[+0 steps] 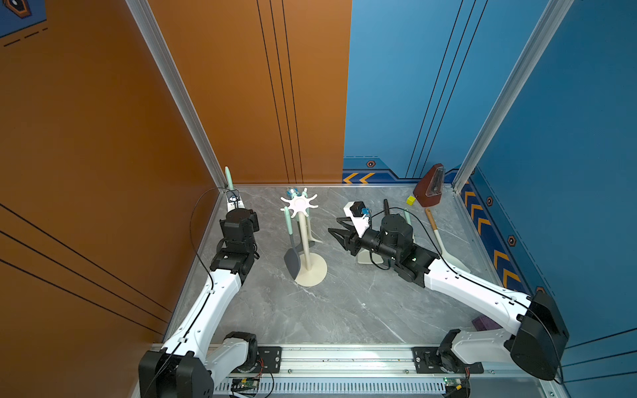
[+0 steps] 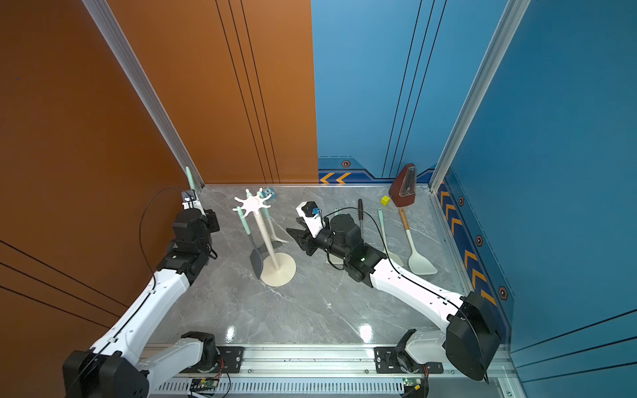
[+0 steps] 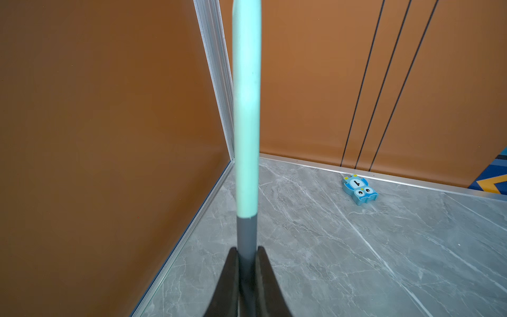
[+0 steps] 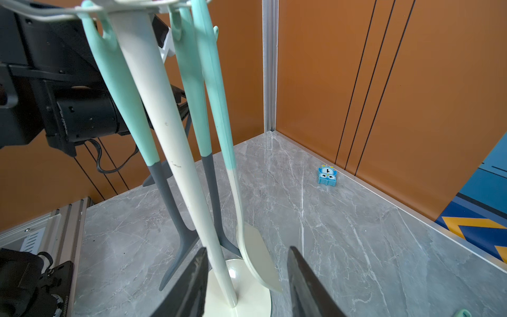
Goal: Take the spatula off the kitchen utensil rack
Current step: Place the spatula at the center of the board.
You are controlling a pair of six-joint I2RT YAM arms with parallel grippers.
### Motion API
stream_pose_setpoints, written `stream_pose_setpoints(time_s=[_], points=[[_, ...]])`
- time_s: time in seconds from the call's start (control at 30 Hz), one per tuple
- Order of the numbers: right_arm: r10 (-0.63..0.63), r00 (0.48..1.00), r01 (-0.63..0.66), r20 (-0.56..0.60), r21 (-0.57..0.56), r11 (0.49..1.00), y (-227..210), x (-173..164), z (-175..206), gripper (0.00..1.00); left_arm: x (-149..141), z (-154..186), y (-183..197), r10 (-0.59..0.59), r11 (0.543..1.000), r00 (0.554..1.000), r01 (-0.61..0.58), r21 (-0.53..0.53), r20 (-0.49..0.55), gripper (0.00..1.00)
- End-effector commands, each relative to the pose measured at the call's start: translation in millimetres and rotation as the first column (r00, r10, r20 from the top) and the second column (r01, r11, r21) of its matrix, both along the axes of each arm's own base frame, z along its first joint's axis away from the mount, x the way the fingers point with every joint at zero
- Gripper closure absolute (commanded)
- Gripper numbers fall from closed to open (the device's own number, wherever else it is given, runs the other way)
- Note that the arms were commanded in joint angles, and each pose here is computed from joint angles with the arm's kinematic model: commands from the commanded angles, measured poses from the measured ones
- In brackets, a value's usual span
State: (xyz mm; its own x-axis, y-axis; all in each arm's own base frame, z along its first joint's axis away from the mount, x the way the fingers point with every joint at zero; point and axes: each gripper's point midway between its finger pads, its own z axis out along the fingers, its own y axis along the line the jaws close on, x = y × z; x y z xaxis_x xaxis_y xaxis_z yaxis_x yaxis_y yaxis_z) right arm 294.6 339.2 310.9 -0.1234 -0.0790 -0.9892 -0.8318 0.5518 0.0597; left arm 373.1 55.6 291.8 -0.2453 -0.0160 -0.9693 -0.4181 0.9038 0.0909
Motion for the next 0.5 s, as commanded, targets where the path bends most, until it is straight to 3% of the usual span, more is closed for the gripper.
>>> stream_pose_setpoints(time_s=[0.0,0.33,0.47], points=[[0.007,1.0,-0.007,-0.011,0.015,1.0,-6.0,-5.4,4.2,0.53,4.5,0.1,7.4,0.003,0.999,1.0,-0.005,-0.04,-0.029,1.0],[0.012,1.0,-0.012,-0.012,0.029,1.0,-8.3,-7.1,7.3,0.53,46.0,-7.5,27.7,0.009,0.999,0.983,-0.017,-0.039,-0.182,1.0],[0.015,1.0,-0.015,-0.01,0.04,0.999,-10.7,-10.4,8.5,0.53,60.2,-34.6,39.2,0.011,0.998,0.955,-0.027,-0.049,-0.295,1.0]])
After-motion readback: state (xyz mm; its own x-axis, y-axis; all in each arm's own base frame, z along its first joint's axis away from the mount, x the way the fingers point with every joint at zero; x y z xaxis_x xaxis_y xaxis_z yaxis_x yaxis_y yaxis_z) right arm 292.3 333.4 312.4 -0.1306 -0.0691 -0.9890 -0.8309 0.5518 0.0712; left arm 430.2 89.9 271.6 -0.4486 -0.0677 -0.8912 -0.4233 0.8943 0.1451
